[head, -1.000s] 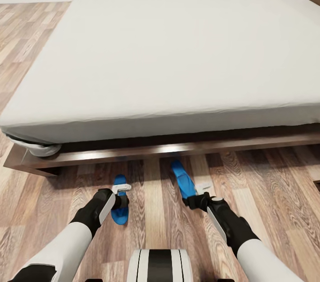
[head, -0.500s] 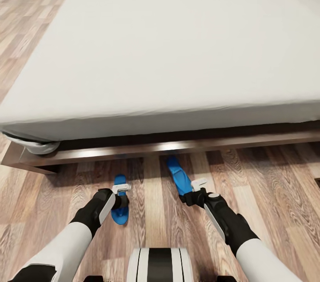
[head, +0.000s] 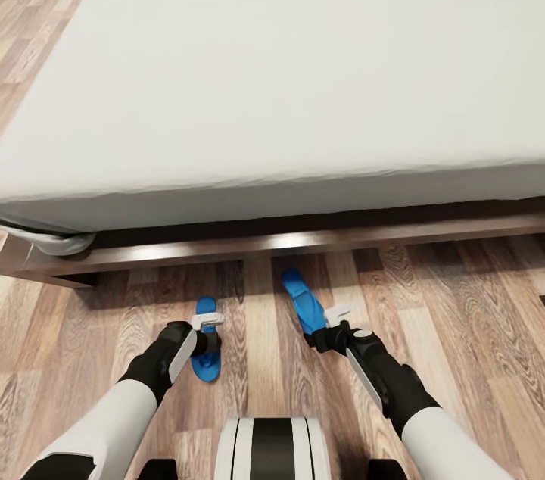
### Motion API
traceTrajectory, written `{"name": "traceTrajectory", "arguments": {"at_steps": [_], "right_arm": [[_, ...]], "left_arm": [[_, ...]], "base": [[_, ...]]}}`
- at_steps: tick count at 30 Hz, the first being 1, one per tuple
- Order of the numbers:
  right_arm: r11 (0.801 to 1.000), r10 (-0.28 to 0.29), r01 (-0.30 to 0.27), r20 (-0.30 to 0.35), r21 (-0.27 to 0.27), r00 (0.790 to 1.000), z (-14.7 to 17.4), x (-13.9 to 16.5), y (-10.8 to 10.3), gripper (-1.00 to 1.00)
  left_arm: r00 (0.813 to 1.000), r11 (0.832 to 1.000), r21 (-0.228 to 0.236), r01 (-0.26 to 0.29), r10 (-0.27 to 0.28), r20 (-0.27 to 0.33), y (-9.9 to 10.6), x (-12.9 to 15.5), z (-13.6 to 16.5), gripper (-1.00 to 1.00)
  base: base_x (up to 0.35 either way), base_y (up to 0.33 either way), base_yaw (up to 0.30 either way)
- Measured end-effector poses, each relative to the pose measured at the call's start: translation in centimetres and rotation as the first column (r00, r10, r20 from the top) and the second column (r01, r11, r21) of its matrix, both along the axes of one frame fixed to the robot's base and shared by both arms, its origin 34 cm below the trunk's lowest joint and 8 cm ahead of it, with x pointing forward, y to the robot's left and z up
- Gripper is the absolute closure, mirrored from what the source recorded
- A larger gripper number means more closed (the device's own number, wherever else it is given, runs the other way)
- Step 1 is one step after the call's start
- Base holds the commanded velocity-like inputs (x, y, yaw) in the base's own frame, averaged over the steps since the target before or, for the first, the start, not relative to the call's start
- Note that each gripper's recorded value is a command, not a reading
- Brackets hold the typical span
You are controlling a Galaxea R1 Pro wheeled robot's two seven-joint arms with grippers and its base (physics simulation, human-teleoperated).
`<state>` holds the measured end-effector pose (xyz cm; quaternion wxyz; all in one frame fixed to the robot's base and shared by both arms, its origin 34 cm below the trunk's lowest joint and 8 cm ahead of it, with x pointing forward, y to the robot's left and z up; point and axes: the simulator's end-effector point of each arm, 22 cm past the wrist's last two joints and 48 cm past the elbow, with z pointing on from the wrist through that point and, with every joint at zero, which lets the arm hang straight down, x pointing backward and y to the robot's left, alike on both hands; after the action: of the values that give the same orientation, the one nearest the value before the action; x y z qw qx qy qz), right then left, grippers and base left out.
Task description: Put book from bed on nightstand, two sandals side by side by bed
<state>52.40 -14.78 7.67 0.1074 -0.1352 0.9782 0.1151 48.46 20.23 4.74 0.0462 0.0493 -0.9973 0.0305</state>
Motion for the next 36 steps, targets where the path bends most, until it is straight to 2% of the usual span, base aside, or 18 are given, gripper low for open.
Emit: {"name": "traceTrajectory", "arguments": {"at_steps": [15,36], "right_arm": [[1.0,0.001,-0.001,-0.061,0.0,0.998,-2.7,-2.6,0.0,1.0],[1.0,0.0,0.0,-0.062,0.0,0.998,-2.8,-2.6,0.0,1.0]], "left_arm": [[0.998,1.0,0.001,0.004,-0.004,-0.057,0.0,-2.6,-2.5,1.0],[0.998,1.0,0.0,-0.003,0.003,-0.059,0.0,-2.7,-2.5,1.0]], "base": [[0.0,0.0,0.0],[0.012,0.0,0.0]]}}
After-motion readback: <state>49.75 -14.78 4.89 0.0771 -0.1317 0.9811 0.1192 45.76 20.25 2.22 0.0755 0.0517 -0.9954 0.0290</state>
